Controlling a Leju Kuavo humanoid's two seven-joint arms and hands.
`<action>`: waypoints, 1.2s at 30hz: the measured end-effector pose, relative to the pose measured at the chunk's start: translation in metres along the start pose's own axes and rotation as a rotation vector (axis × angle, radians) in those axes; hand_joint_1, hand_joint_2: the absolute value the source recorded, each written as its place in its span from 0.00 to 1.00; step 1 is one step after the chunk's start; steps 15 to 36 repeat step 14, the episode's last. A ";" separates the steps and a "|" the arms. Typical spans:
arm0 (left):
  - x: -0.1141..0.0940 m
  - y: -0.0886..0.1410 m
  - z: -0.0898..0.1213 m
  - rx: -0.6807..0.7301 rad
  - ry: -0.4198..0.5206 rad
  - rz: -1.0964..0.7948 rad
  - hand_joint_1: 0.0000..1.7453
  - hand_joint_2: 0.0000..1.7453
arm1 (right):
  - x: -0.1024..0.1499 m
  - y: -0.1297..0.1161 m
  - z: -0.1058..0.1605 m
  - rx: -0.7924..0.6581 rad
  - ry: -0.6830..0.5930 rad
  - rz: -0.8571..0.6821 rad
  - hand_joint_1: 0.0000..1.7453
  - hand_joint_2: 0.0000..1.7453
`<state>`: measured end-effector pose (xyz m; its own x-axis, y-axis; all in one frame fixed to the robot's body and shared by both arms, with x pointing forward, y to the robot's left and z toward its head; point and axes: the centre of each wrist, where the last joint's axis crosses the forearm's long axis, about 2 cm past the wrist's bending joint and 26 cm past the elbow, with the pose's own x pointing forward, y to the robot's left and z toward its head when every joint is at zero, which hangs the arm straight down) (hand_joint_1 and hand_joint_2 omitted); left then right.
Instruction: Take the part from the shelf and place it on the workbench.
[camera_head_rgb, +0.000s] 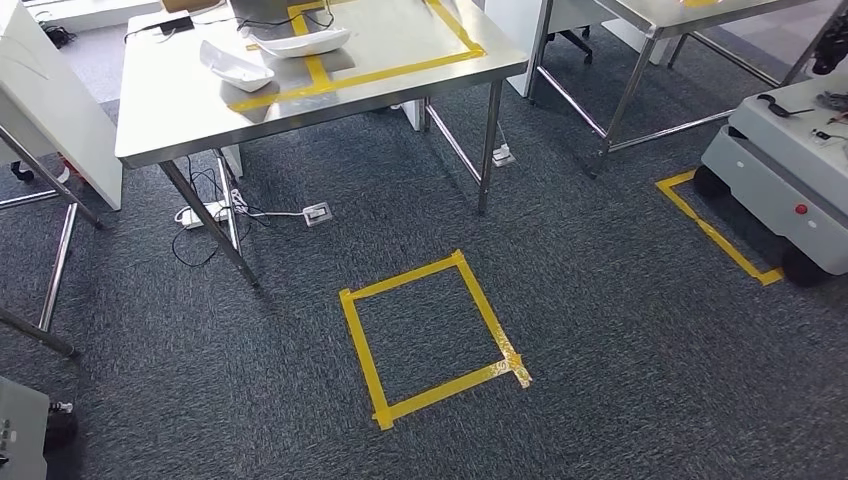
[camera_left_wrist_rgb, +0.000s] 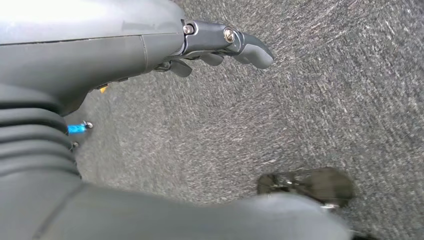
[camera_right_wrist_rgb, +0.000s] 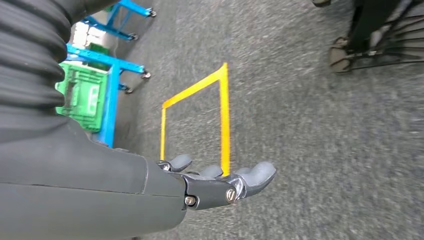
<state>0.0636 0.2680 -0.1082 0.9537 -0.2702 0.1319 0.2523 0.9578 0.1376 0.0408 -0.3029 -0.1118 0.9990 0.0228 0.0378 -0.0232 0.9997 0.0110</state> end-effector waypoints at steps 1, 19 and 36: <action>-0.003 0.001 0.000 0.006 0.001 0.008 0.00 1.00 | 0.002 -0.001 0.000 -0.004 -0.004 0.007 0.00 1.00; -0.036 -0.004 0.001 -0.029 0.020 0.077 0.00 0.33 | 0.004 -0.006 0.001 -0.016 -0.100 -0.016 0.00 1.00; -0.036 -0.004 0.001 -0.029 0.020 0.077 0.00 0.33 | 0.004 -0.006 0.001 -0.016 -0.100 -0.016 0.00 1.00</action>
